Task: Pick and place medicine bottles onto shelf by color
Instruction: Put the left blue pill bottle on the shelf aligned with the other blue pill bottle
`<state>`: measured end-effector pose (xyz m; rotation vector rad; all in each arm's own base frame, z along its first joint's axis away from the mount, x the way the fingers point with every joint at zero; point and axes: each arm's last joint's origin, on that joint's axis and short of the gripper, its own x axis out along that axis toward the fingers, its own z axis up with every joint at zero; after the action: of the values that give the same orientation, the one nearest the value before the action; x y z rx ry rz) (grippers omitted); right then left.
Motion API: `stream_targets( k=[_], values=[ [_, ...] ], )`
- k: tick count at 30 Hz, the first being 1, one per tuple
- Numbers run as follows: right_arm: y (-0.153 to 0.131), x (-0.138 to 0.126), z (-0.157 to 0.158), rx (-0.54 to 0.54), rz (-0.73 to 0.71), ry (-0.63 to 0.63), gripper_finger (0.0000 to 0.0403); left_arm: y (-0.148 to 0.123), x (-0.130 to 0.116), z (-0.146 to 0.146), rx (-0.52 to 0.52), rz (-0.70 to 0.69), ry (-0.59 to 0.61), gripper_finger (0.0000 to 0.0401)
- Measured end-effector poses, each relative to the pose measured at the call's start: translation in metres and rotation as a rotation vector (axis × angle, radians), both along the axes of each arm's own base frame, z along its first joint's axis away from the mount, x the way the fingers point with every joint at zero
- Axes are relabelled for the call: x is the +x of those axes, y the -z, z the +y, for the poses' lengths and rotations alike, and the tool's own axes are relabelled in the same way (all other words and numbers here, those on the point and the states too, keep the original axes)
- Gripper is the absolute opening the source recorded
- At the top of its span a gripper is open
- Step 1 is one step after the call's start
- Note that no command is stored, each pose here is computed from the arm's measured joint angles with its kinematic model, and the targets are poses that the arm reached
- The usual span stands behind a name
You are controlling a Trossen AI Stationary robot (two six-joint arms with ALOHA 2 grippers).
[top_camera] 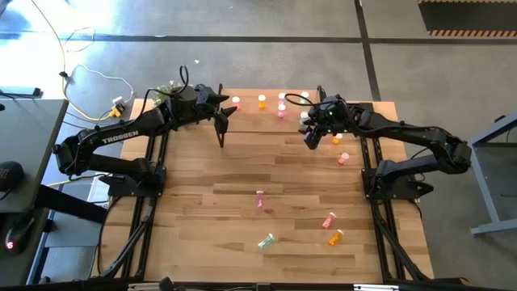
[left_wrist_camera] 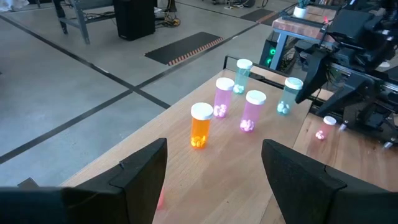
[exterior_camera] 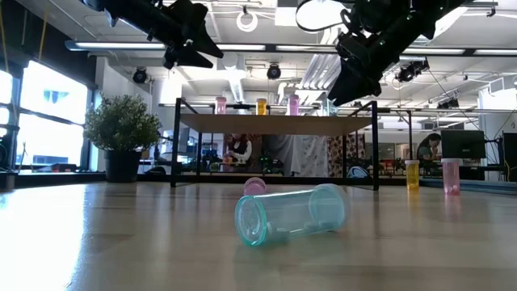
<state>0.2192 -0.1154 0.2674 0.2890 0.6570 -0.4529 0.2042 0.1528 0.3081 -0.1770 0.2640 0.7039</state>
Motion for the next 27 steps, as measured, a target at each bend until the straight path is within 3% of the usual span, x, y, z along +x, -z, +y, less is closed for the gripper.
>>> stream_targets(
  k=[14, 22, 27],
  values=[
    [-0.0003, -0.0011, -0.0035, -0.035, 0.011, 0.062, 0.0178, 0.0, -0.0001, 0.0001, 0.001, 0.001, -0.004, 0.025],
    [-0.0012, 0.0007, 0.0, 0.054, -0.04, -0.029, 0.0178, 0.0, -0.0001, 0.0001, 0.001, 0.001, -0.004, 0.025],
    [-0.004, 0.0031, -0.0013, 0.025, -0.072, -0.044, 0.0178, -0.0001, 0.0, 0.0001, 0.006, 0.004, -0.003, 0.025]
  ],
)
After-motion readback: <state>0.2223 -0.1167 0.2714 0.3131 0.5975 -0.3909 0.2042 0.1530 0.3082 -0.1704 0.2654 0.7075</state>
